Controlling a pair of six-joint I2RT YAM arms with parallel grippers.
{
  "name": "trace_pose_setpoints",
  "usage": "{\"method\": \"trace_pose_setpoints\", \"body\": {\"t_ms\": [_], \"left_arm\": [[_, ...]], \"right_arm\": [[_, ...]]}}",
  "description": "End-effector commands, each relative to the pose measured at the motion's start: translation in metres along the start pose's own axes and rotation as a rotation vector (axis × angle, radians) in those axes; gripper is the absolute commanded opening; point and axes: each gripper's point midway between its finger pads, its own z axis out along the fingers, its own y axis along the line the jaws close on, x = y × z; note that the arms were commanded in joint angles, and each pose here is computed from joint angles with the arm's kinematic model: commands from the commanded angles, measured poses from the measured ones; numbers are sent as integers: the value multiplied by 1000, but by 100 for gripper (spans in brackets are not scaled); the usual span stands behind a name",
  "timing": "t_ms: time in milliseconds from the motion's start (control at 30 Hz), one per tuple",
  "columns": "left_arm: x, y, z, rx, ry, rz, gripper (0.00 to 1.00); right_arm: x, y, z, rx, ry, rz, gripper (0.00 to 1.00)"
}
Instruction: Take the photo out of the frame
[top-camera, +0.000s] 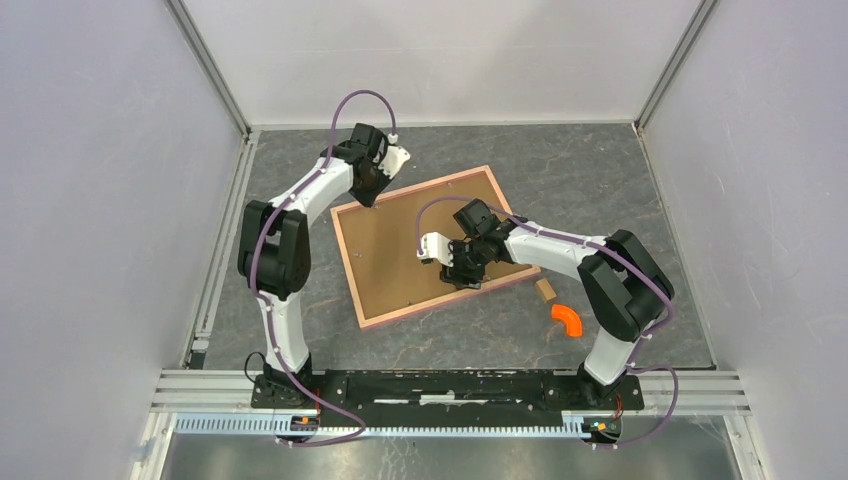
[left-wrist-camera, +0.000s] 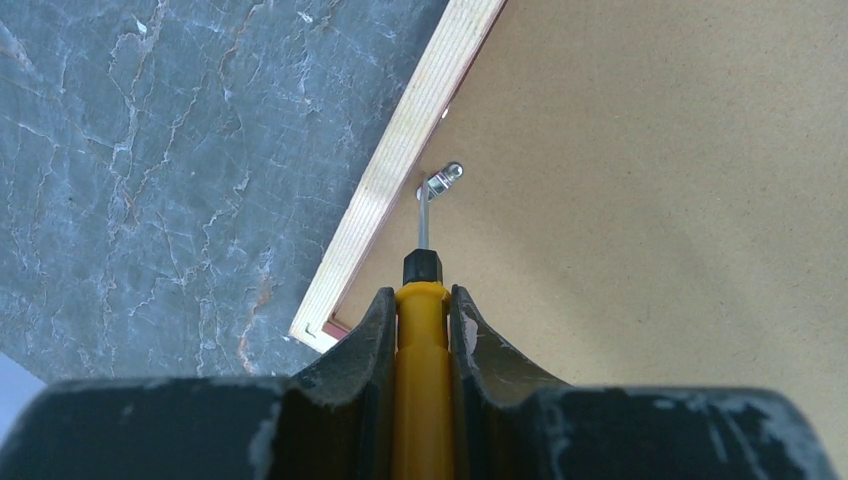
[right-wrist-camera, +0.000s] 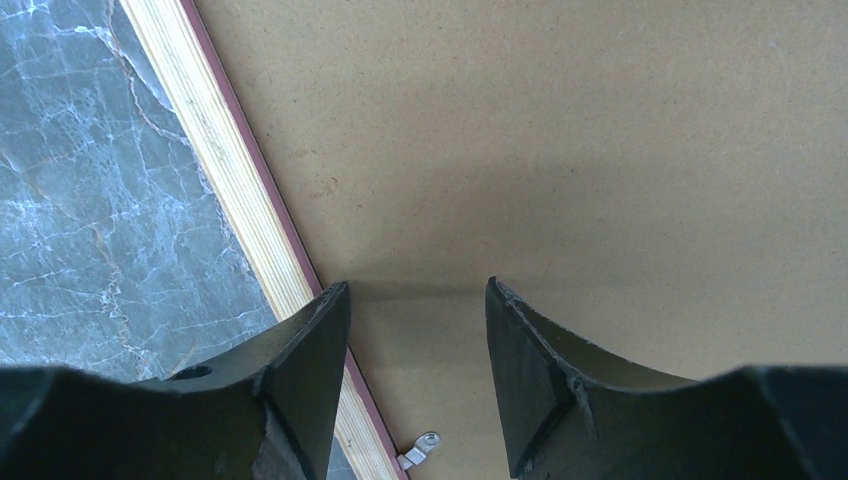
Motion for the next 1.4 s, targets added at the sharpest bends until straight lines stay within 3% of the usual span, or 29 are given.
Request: {"method": "trace_pose_setpoints", "body": {"t_ms": [0,467,733,1100,1367], "left_arm": [[27,-16,-14,71,87,39,2],[22,-53,-20,221,44,46,2],[-12,-47,-42,219,-96,-28,2],[-31,-37,-63,225,-188,-119,2],[-14,-32,-80,253,-224,-188,2]], "right_arm": [[-3,-3,2,-7,6,-16,58],[-13,-14,-8,6,-50,20,58],[-18,-62,-47,104,-185,172,62],[62,-158,-118,513,-147,515,64],[114,-161,-109,519,-86,684,64]]}}
